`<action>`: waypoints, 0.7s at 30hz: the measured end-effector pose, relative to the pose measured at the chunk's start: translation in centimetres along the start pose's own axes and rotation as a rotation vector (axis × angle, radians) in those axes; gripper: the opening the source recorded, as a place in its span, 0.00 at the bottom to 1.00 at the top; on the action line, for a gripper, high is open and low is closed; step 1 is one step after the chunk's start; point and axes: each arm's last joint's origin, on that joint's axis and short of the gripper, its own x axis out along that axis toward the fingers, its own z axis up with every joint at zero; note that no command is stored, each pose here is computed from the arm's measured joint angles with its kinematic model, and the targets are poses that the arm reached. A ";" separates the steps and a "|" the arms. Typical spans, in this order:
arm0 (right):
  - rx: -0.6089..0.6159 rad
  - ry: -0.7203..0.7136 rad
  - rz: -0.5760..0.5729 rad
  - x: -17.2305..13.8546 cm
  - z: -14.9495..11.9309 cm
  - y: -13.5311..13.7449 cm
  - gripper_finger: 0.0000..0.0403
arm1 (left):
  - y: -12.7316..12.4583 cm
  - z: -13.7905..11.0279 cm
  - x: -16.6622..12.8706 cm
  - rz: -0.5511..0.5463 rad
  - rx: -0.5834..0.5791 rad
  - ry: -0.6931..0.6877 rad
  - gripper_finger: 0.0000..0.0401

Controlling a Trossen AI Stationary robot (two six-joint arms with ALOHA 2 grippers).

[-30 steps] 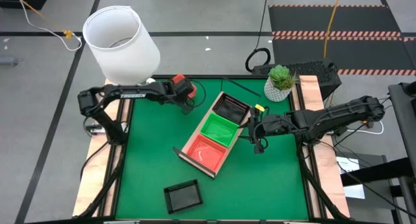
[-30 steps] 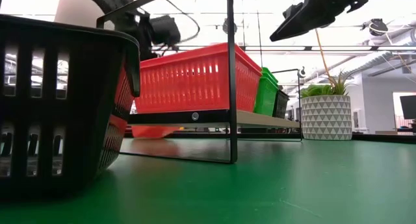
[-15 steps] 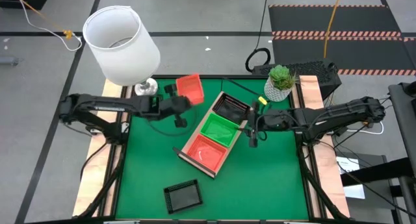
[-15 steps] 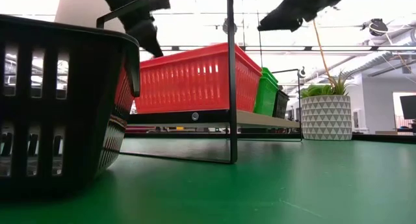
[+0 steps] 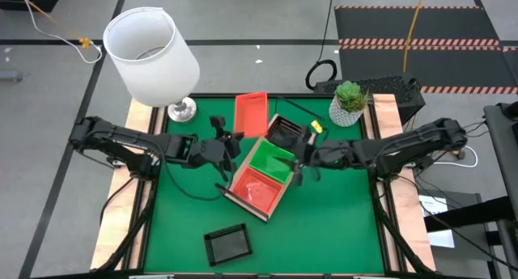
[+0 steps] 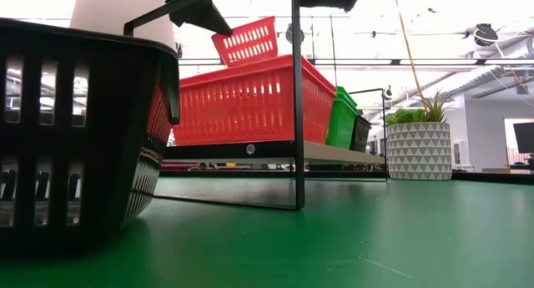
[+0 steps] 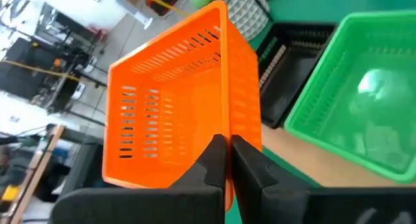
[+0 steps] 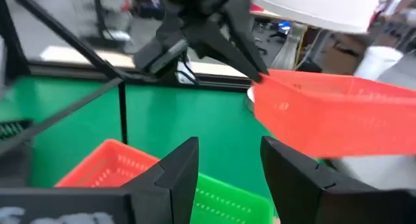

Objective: Stack baskets on shelf by color
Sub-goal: Stack the orange bin into the stacked orange bin on the shelf

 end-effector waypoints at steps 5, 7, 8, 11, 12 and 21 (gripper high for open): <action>-0.107 0.019 -0.042 2.2 1.8 1.9 0.40 | -0.2 0.0 0.3 0.006 0.031 0.009 0.01; -0.121 0.009 -0.036 2.6 2.4 2.2 0.40 | -0.5 0.0 0.2 -0.006 0.051 0.009 0.02; -0.131 0.005 -0.042 2.8 2.7 2.2 0.40 | -0.6 0.1 0.2 -0.006 0.059 0.003 0.02; -0.175 0.024 -0.119 3.2 3.1 1.8 0.40 | -1.1 0.3 0.0 -0.009 0.097 -0.004 0.03; -0.186 0.032 -0.142 3.3 3.1 1.6 0.40 | -1.2 0.3 0.0 -0.012 0.109 -0.003 0.03; -0.195 0.036 -0.096 4.6 3.1 -0.8 0.40 | -1.5 0.4 -0.5 0.019 0.163 -0.002 0.03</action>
